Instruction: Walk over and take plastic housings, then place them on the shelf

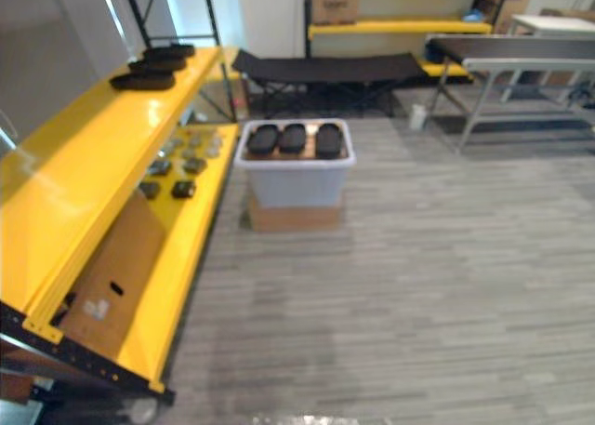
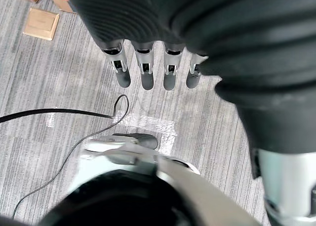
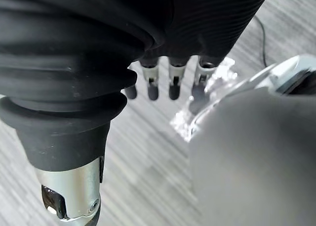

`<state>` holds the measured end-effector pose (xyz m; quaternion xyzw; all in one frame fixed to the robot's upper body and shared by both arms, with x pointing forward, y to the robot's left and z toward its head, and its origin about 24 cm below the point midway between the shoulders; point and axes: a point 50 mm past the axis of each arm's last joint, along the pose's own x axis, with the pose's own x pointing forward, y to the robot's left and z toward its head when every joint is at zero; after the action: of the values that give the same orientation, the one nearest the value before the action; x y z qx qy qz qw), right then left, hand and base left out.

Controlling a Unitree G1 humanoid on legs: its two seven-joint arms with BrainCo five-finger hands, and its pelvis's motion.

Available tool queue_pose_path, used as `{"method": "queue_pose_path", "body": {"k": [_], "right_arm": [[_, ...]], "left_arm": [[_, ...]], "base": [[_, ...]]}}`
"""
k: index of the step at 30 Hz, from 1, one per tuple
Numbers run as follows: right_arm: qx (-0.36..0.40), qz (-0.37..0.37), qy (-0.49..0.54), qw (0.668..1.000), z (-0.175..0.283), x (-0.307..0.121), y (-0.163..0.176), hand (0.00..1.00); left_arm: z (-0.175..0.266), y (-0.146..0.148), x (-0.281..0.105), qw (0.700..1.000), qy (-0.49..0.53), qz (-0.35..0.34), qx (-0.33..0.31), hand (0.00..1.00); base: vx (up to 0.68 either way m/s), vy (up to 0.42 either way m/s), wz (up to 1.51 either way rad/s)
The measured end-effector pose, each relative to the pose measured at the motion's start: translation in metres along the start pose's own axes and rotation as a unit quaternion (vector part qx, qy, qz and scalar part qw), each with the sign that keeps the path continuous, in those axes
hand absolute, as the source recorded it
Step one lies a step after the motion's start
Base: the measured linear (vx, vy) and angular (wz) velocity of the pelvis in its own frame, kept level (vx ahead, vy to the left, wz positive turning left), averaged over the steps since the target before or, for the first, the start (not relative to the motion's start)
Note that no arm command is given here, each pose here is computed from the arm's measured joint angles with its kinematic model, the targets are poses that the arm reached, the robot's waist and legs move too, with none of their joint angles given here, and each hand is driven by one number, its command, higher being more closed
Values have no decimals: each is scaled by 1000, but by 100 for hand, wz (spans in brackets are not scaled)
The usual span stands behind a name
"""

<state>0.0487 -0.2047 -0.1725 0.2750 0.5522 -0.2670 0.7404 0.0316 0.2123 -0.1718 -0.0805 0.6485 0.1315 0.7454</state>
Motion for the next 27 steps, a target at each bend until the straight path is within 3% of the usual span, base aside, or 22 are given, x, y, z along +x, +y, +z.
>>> {"method": "queue_pose_path", "body": {"k": [7, 17, 27], "right_arm": [[-2, 25, -4, 1000, 6, 3, 21, 0], [-22, 17, -18, 999, 10, 4, 21, 0], [-40, 18, -98, 994, 23, 2, 25, 0]], "left_arm": [[4, -1, 0, 1000, -4, -6, 2, 0], [4, -4, 0, 1000, -4, -13, -16, 0], [4, -4, 0, 1000, -5, -13, -16, 0]], "base": [[5, 6, 0], [-77, 1, 6], [21, 6, 0]]}}
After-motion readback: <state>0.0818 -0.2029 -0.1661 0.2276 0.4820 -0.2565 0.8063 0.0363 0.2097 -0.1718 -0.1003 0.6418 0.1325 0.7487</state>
